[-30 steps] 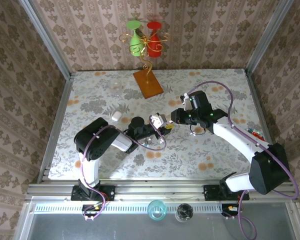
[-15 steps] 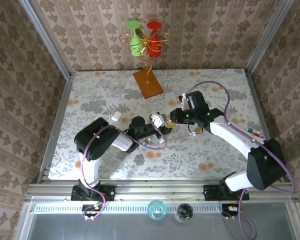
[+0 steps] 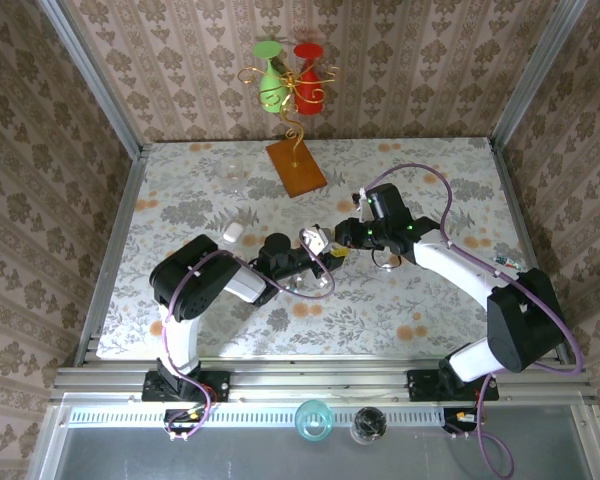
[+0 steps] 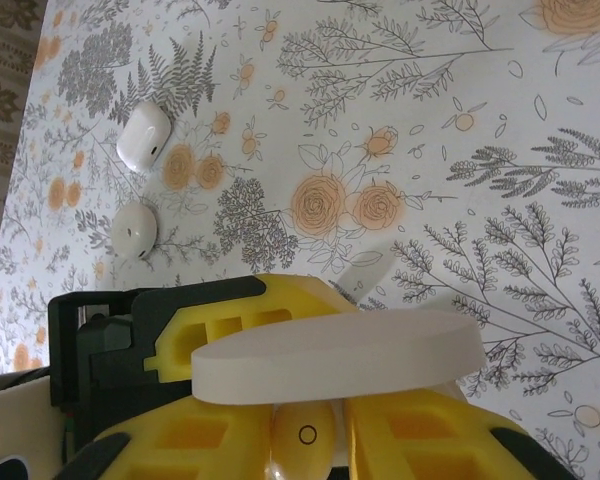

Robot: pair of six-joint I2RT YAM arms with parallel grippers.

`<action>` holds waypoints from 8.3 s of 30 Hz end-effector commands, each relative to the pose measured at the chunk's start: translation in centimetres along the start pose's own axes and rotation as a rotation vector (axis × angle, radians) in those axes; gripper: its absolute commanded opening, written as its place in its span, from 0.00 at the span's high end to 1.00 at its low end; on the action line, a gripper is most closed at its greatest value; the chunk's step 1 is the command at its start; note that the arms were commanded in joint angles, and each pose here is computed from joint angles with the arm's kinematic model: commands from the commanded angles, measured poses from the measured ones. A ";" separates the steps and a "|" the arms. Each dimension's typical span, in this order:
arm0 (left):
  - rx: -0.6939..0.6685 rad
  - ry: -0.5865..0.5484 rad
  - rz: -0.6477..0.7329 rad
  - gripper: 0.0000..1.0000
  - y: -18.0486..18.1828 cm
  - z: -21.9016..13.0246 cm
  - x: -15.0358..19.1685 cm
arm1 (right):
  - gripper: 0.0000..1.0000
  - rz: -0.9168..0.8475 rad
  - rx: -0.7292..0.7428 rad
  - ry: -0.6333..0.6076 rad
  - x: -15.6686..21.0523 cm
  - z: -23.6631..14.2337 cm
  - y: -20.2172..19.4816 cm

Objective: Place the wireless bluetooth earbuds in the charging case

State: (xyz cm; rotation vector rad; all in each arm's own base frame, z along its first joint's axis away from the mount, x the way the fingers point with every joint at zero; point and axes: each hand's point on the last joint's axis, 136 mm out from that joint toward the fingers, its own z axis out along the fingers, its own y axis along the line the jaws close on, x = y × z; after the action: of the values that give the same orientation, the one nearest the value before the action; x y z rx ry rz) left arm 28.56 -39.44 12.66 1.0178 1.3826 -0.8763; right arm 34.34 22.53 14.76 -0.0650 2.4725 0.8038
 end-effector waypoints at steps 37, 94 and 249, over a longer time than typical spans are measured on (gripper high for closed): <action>-0.279 -0.102 0.011 0.57 7.2 -12.5 -5.1 | 0.48 0.021 0.030 0.110 5.7 1.3 -2.4; -0.102 -0.059 0.010 0.56 4.1 -10.9 -3.2 | 0.83 -0.254 0.041 0.061 4.5 1.1 -1.4; -0.003 -0.216 -0.012 0.54 2.5 -6.6 -10.3 | 0.80 0.382 -0.780 0.134 -2.2 -1.3 7.9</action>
State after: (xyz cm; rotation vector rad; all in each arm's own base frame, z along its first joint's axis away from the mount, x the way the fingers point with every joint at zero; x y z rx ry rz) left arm 28.84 -32.71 21.11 0.8745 1.3055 -0.9409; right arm 33.89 28.03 21.38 0.0781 2.1653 1.9427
